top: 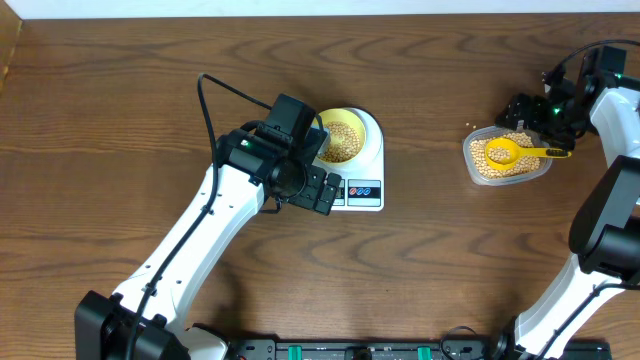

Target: Scoop item into bowl and weigh 50g on scale

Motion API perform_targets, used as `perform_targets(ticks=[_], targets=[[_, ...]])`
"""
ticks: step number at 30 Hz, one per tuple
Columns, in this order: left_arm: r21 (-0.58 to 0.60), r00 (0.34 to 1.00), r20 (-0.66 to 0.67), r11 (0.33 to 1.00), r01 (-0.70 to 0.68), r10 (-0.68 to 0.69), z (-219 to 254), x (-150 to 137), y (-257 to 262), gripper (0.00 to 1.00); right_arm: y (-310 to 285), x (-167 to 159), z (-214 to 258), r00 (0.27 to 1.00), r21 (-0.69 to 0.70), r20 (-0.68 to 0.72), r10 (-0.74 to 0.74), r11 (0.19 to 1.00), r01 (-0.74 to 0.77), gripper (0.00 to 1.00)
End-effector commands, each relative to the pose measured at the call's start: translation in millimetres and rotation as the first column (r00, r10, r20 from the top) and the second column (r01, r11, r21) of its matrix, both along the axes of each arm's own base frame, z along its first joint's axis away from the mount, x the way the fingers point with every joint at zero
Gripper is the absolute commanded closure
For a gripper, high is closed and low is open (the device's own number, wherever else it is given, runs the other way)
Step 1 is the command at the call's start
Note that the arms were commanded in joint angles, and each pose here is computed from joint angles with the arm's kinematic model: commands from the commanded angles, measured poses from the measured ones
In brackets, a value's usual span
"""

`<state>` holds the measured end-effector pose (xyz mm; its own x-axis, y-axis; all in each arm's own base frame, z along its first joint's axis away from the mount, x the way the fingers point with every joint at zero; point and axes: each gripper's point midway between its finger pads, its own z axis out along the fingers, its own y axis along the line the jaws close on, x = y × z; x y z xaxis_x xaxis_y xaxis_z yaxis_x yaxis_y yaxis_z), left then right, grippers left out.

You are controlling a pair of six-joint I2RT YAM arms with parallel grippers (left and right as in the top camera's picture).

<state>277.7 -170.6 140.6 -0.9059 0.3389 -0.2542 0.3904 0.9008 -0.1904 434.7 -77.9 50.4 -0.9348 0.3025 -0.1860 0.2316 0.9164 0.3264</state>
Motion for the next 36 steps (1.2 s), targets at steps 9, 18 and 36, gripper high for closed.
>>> perform_targets(ticks=[9,18,36], targets=[[0.010,1.000,0.000,1.000,-0.013,0.013,-1,0,2,0.02,-41,56,-12,0.972,-0.201,0.233,0.009,0.979,0.039,0.01],[0.010,1.000,0.000,1.000,-0.013,0.013,-1,0,2,0.02,-58,158,89,0.687,-0.314,0.718,0.117,0.934,0.170,0.01],[0.010,1.000,0.000,1.000,-0.013,0.013,-1,0,2,0.02,-59,178,266,0.085,-0.303,0.952,0.294,0.872,0.384,0.01]])
